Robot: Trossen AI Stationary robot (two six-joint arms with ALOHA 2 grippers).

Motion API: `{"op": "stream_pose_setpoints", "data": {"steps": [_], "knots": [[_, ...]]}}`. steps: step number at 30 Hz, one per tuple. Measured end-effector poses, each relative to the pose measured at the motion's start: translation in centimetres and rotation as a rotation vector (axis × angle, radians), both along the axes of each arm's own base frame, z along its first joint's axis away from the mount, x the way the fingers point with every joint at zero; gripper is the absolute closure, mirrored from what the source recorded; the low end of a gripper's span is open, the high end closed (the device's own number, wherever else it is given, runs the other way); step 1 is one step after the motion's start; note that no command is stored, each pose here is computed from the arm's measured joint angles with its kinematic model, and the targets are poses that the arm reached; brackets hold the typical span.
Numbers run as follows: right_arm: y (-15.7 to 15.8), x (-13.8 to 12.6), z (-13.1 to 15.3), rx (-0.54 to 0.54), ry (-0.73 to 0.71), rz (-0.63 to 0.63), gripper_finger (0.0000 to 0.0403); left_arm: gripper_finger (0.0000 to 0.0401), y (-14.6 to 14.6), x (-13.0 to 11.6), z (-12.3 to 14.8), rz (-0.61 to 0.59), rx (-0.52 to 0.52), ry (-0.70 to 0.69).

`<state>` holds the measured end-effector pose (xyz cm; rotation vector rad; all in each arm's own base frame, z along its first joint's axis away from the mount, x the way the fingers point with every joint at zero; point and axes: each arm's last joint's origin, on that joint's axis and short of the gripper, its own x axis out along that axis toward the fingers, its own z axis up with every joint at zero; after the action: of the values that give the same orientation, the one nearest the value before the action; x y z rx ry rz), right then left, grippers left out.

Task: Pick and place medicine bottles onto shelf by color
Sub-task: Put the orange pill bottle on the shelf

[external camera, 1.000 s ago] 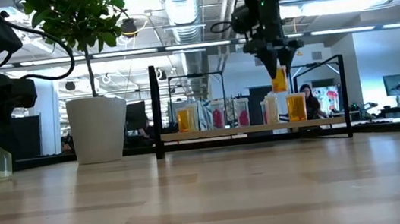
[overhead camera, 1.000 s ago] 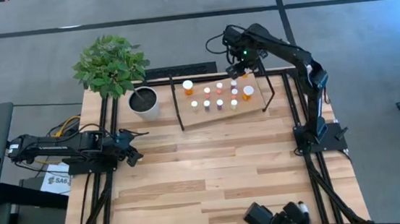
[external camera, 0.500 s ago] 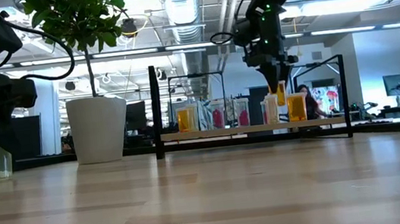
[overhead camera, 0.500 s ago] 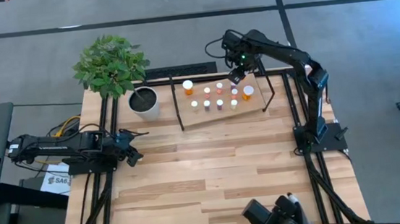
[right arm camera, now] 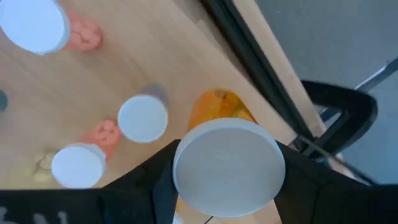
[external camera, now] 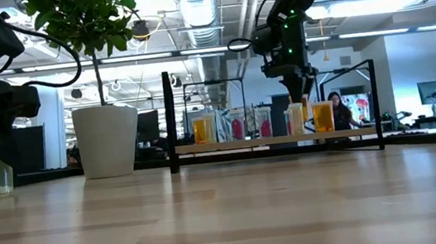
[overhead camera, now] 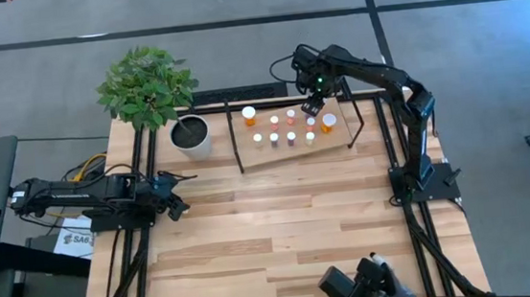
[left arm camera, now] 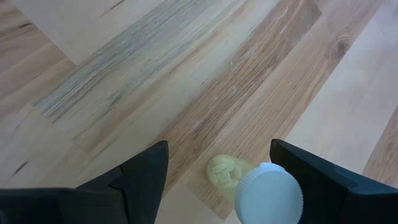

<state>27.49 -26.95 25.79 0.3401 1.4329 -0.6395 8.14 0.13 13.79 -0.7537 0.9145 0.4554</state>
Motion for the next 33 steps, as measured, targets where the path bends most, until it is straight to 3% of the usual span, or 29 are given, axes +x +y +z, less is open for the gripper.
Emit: {"op": "stream_pose_setpoints", "data": {"steps": [10,25,33], "knots": [[-0.1,0.0,0.0,-0.008,0.018,0.101,0.0177,0.0134,0.0,0.0,0.0,0.000,0.000,0.000],[0.1,0.2,0.0,-0.011,0.010,0.107,0.0166,0.0134,0.0,0.0,0.0,0.000,0.000,0.000],[0.2,0.2,-1.4,0.001,0.018,0.094,0.0166,0.0134,0.0,0.0,0.0,0.000,0.000,0.000]]}}
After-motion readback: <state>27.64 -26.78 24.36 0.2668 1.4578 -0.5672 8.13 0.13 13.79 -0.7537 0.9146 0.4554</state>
